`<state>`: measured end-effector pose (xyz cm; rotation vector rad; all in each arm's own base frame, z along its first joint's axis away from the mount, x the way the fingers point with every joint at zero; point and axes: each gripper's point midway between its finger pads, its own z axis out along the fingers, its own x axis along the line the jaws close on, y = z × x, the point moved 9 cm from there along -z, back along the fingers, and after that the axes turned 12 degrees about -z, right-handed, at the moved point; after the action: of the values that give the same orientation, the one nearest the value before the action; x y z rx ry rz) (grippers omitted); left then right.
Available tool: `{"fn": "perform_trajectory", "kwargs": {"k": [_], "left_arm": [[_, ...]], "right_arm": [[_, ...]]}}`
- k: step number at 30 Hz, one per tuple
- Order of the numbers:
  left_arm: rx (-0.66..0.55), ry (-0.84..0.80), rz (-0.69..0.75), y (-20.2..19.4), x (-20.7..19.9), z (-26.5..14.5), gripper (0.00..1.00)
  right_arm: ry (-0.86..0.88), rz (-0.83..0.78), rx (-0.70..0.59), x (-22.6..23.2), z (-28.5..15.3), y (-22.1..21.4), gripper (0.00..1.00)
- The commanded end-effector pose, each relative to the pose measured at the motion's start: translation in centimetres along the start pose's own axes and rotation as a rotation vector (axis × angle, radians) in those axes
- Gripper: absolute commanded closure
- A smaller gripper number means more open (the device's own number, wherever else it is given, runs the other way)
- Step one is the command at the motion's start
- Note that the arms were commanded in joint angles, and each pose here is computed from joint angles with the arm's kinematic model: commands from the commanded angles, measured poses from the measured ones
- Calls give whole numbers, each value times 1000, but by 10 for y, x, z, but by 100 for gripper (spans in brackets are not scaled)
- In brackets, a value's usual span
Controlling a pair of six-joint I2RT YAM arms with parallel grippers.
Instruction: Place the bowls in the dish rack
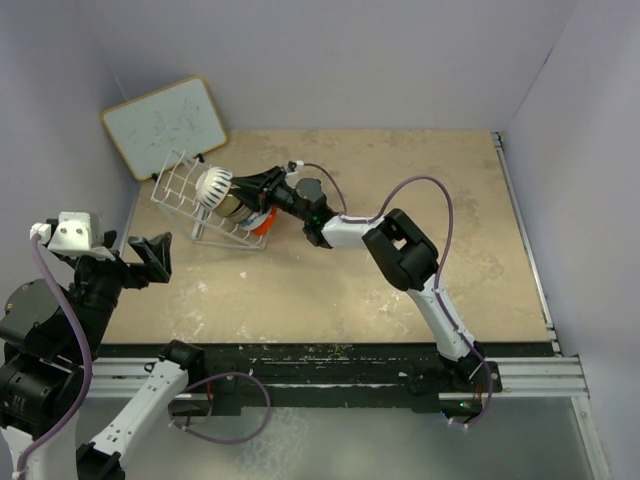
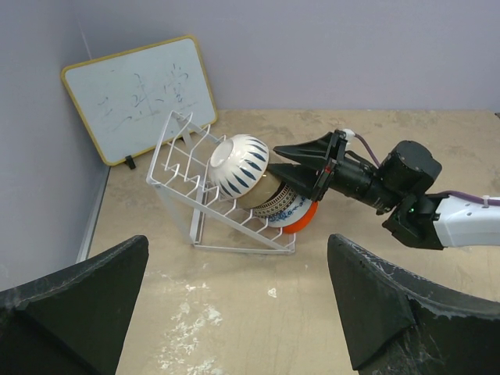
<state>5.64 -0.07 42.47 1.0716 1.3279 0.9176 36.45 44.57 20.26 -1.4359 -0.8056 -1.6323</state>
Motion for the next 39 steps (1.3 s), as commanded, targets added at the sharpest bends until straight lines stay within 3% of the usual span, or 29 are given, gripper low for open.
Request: {"fn": "perform_trajectory", "kwargs": {"k": [1, 13, 22, 31, 39], "left_arm": [[-28, -18, -20, 4, -4, 5, 1], [11, -49, -62, -1, -10, 14, 1], [204, -171, -155, -34, -33, 52, 1], [482, -152, -222, -77, -50, 115, 1], [462, 37, -284, -84, -44, 141, 1]], "right_arm": [[53, -35, 32, 30, -12, -9, 61], [69, -95, 0, 46, -45, -13, 61], [-18, -398, -4, 80, -80, -22, 60], [-395, -913, -63, 97, -127, -9, 53], [-802, -1176, -246, 106, -204, 8, 33]]}}
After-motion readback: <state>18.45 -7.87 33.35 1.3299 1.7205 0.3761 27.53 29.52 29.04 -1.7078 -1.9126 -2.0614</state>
